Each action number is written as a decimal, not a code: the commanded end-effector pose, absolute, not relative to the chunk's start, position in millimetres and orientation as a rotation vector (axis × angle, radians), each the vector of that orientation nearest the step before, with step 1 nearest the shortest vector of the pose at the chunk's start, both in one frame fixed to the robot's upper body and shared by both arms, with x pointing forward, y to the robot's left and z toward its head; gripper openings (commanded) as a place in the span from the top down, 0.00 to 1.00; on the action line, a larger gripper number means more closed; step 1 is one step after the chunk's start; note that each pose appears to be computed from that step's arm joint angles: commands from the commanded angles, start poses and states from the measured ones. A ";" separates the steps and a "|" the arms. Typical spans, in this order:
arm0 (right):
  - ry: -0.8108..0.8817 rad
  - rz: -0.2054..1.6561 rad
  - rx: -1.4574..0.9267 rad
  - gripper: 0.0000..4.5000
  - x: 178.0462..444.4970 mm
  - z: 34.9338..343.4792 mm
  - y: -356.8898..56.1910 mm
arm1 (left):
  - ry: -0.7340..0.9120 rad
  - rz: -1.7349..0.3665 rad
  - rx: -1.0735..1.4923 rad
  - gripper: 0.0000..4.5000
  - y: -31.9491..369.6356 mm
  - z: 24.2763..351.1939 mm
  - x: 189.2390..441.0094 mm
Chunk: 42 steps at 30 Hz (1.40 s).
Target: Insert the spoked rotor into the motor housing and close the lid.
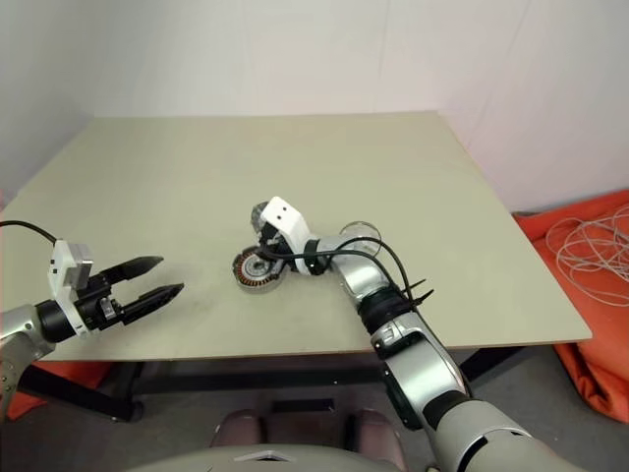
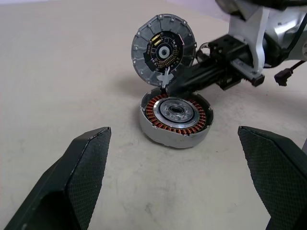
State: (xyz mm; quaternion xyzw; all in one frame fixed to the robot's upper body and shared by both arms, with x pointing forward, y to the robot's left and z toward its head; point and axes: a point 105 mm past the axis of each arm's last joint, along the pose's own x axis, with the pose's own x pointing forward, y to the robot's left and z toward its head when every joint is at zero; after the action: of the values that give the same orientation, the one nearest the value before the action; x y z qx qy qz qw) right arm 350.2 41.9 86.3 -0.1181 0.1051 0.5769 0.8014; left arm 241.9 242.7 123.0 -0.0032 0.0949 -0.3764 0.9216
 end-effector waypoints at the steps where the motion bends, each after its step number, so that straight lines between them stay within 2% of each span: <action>1: 0.114 1.252 -0.227 0.99 352.0 118.7 50.7 | 0.174 -0.759 0.014 0.00 251.3 133.6 240.9; 6: 0.112 1.252 -0.196 0.99 351.2 121.2 52.4 | 0.181 -0.742 0.018 0.00 257.9 134.6 238.1; 16: 0.382 1.252 -0.443 0.99 341.1 41.3 24.3 | 0.178 -0.743 0.012 0.00 255.8 134.8 236.6; 21: 0.322 1.215 -0.384 0.99 351.7 59.2 30.0 | 0.174 -0.741 0.015 0.00 256.0 135.4 237.7; 27: 0.185 1.229 -0.235 0.99 353.3 92.2 44.3 | 0.174 -0.747 0.015 0.00 254.2 135.0 238.9; 33: 0.121 1.224 -0.148 0.99 353.6 108.4 51.3 | 0.172 -0.756 0.018 0.00 253.2 136.3 241.0; 36: 0.150 1.236 -0.183 0.99 350.9 99.1 50.2 | 0.173 -0.761 0.018 0.00 252.3 136.5 240.8; 42: 0.319 1.259 -0.347 0.99 341.6 53.8 34.9 | 0.176 -0.762 0.012 0.00 250.9 135.9 239.4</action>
State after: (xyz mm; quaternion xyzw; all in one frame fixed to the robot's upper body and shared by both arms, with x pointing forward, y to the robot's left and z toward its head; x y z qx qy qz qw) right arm 343.9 34.3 57.7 -0.1389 0.1406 0.5781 0.7916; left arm 238.9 253.4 125.3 -0.0075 0.1021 -0.3652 0.9253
